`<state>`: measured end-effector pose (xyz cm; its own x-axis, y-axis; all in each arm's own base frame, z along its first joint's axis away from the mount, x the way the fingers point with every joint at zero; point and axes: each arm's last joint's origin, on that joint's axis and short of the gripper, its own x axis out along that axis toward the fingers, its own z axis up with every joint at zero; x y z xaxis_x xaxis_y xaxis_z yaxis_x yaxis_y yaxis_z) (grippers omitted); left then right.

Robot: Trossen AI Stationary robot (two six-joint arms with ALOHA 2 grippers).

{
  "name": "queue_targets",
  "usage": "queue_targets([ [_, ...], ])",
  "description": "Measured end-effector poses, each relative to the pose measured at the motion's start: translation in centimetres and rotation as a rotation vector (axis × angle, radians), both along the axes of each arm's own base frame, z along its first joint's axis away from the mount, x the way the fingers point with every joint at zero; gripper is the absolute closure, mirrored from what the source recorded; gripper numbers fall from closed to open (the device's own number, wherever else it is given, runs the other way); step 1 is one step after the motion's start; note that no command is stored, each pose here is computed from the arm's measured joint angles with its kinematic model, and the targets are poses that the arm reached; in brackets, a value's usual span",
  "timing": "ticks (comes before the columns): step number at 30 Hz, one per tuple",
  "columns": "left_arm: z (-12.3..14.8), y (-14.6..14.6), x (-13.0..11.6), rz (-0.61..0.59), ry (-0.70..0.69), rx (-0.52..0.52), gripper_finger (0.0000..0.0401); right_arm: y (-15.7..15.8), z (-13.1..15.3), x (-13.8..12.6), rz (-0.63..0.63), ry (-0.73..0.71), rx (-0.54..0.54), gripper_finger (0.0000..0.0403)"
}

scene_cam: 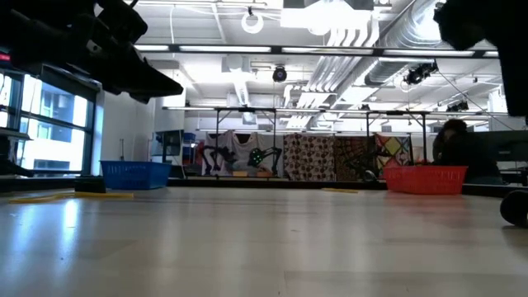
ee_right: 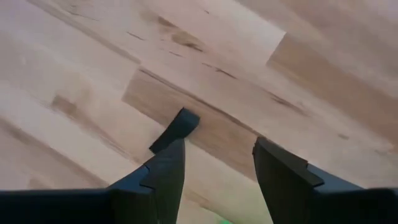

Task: Sort rubber bands into baskets
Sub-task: Put the black rubber band into the blue bin

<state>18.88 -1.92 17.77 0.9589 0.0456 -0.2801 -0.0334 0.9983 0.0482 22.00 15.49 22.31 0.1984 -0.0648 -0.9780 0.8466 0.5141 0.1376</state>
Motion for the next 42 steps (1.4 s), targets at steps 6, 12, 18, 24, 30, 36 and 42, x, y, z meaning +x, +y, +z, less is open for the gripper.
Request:
queue_targets([
  [6,-0.1,0.0,0.0,0.000,0.011,0.002,0.0366,0.8,-2.6,3.0,-0.062,-0.046,0.072,0.0223],
  [12,-0.5,0.0,-0.1,-0.001,0.049,0.008,0.0366,1.0,-5.0,4.2,-0.146,0.035,0.127,0.0223],
  [18,-0.6,0.0,-0.2,-0.001,0.069,0.011,0.0366,1.0,-5.8,4.3,-0.150,0.076,0.139,0.0224],
  [24,-0.6,0.0,-0.2,-0.001,0.069,0.010,0.0366,1.0,-5.8,4.4,-0.171,0.062,0.113,0.0244],
  [30,-0.7,0.0,-0.2,-0.001,0.079,0.011,0.0366,0.9,-5.9,4.3,-0.173,0.061,0.089,0.0269],
  [36,-0.7,0.0,-0.3,0.000,0.081,0.010,0.0366,1.0,-6.4,4.5,-0.172,0.068,0.086,0.0274],
  [42,-0.8,0.0,-0.3,-0.001,0.085,0.011,0.0366,1.1,-7.7,4.7,-0.109,0.119,0.080,0.0277],
])
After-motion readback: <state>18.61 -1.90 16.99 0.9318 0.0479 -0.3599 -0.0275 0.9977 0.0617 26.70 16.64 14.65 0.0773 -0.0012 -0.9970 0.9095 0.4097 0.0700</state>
